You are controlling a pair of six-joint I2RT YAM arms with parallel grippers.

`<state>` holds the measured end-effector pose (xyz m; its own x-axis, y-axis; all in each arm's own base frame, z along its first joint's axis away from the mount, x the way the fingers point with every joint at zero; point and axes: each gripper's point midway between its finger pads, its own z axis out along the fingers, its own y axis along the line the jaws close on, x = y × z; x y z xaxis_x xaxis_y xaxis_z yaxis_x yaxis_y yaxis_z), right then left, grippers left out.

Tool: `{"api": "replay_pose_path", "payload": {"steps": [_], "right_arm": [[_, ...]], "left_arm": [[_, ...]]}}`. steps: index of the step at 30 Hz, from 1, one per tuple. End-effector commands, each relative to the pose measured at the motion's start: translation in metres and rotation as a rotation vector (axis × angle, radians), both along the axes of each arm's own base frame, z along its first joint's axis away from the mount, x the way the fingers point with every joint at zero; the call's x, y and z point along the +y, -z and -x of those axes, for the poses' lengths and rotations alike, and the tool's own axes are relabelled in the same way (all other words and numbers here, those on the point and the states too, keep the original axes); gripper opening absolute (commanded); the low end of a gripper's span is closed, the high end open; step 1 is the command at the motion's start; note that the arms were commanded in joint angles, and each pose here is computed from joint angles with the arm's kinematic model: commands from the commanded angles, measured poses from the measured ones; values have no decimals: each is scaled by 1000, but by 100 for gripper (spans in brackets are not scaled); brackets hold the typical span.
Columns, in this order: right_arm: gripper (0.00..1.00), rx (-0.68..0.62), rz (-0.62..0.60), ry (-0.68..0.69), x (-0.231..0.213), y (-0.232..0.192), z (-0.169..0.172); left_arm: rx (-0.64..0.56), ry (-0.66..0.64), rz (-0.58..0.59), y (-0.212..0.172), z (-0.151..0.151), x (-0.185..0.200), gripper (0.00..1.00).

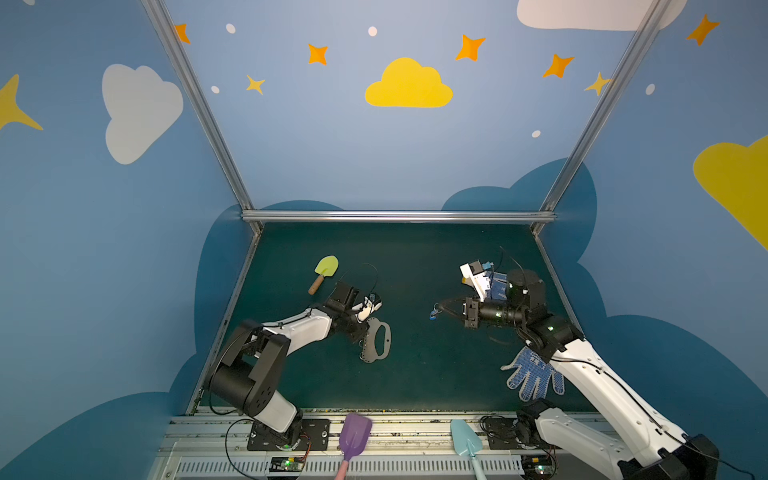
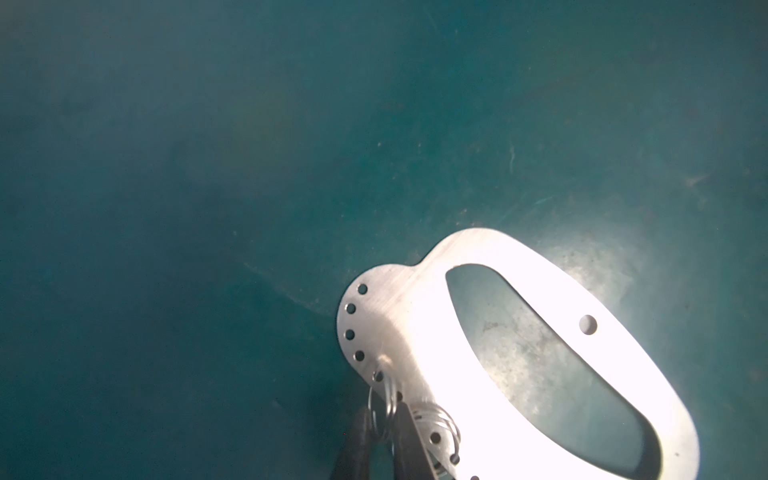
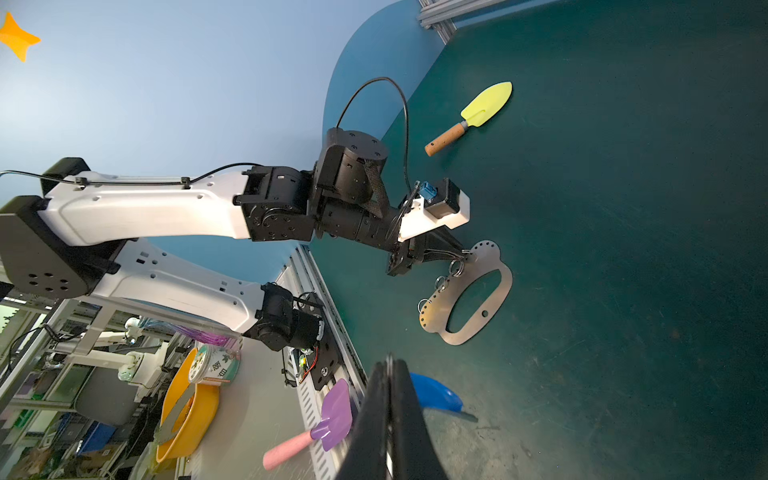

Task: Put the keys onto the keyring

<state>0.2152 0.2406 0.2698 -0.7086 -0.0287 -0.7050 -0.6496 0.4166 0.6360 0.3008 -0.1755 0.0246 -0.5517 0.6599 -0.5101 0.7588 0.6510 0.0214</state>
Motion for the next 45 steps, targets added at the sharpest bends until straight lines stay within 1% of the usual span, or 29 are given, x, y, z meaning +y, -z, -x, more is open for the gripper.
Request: {"api": "replay_pose_path", "payload": {"steps": [1, 5, 14, 18, 24, 27, 30, 34, 38, 42, 44, 45], "right_arm": [[0, -6, -9, -4, 0, -1, 0], [0, -8, -9, -1, 0, -1, 0], [0, -12, -5, 4, -2, -1, 1], [0, -13, -7, 1, -2, -1, 2], [0, -18, -5, 9, -4, -1, 3], [0, -23, -7, 12, -5, -2, 2], [0, -27, -6, 18, -5, -2, 0], [0, -22, -3, 26, -5, 0, -3], [0, -25, 7, 42, -6, -1, -7], [0, -29, 13, 43, -5, -5, -10], [0, -43, 2, 4, 0, -8, -7], [0, -45, -1, -10, 2, -9, -6]], "left_arm": [[2, 18, 3, -2, -3, -4, 12], [2, 15, 6, -2, -3, -4, 9], [14, 10, 20, -5, 4, -3, 8], [23, 14, 16, -5, 7, -3, 4], [39, 16, 17, -4, 9, -3, 4], [26, 8, 14, -7, 8, -2, 4], [-10, -2, 25, -17, 5, -2, 4], [-105, 5, 49, -44, -1, -9, 4], [-224, 24, 109, -86, -4, -17, 4], [-345, 69, 159, -133, 1, -28, 4], [-424, 103, 194, -159, 7, -37, 4], [-467, 108, 188, -169, 7, -38, 4]]}}
